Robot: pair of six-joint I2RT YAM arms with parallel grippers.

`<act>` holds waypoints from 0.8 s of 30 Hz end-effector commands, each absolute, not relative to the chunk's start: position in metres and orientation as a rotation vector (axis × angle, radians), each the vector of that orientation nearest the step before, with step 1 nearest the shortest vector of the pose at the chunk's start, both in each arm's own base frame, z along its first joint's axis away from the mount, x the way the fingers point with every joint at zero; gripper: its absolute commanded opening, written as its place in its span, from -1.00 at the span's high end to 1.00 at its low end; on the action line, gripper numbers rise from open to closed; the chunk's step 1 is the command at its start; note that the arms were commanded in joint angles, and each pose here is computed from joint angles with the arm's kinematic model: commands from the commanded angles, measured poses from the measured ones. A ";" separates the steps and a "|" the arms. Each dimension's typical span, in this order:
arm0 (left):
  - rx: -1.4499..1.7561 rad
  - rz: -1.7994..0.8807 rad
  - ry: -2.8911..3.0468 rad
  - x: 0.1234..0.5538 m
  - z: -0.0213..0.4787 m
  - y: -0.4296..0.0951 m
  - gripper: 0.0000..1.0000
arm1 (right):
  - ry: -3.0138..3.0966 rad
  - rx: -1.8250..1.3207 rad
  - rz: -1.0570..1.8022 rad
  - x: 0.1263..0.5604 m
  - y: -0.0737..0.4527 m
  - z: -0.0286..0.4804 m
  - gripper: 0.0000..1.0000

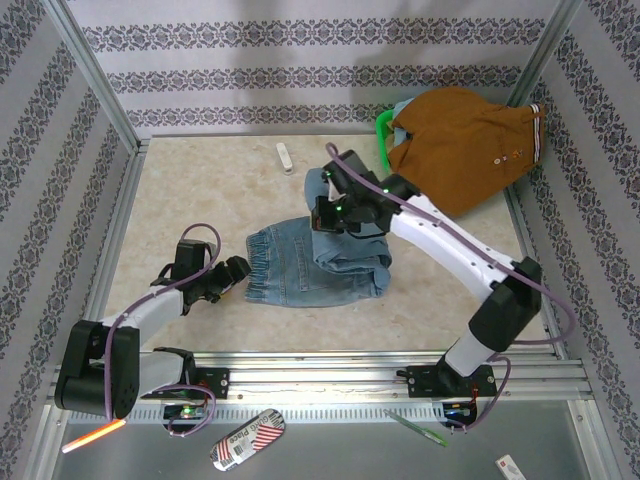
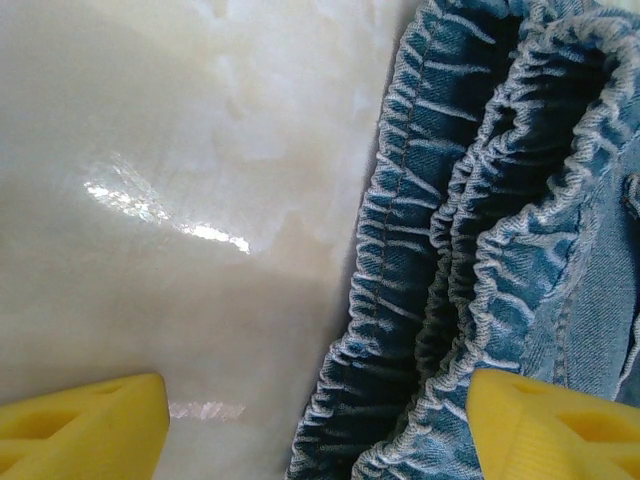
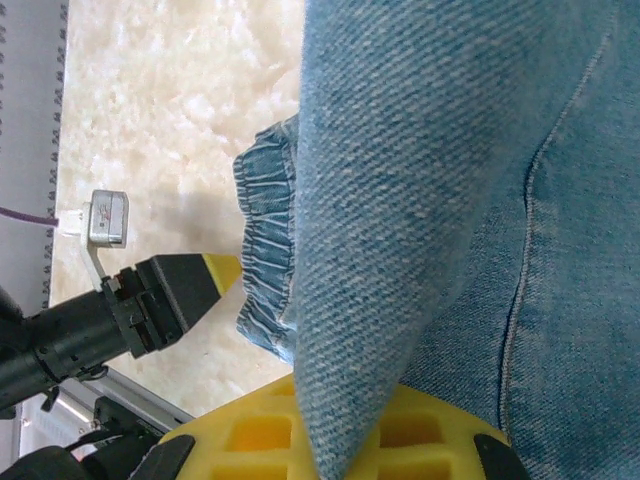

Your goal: Fold and stack the trousers

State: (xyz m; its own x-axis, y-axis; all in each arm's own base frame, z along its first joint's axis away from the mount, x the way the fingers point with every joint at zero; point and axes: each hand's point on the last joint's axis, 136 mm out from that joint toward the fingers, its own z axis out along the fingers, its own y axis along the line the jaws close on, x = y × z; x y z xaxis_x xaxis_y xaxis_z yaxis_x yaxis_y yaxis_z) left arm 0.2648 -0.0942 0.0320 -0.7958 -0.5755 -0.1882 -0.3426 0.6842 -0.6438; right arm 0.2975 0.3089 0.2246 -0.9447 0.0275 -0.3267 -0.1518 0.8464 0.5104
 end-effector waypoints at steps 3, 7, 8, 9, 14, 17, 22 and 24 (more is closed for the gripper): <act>-0.482 -1.179 2.411 0.274 0.051 -0.141 -0.56 | 2.657 -0.088 0.883 0.308 0.363 0.226 1.00; -0.488 -1.178 2.417 0.272 0.049 -0.141 -0.54 | 2.755 -0.143 0.818 0.304 0.392 0.187 1.00; -0.489 -1.177 2.418 0.271 0.049 -0.140 -0.54 | 2.777 -0.147 0.809 0.302 0.398 0.178 1.00; -0.498 -1.172 2.417 0.270 0.049 -0.140 -0.54 | 2.800 -0.159 0.811 0.299 0.405 0.166 1.00; -0.655 -1.045 2.406 0.262 0.055 -0.119 -0.60 | 2.898 -0.216 0.820 0.280 0.437 0.129 0.53; -0.683 -0.978 2.350 0.258 0.078 -0.106 -0.66 | 2.906 -0.222 0.915 0.274 0.456 0.126 0.41; -0.721 -0.864 2.276 0.249 0.116 -0.083 -0.70 | 2.915 -0.161 1.072 0.271 0.471 0.125 0.07; -0.731 -0.826 2.258 0.244 0.127 -0.076 -0.69 | 2.906 -0.124 1.157 0.271 0.472 0.128 0.02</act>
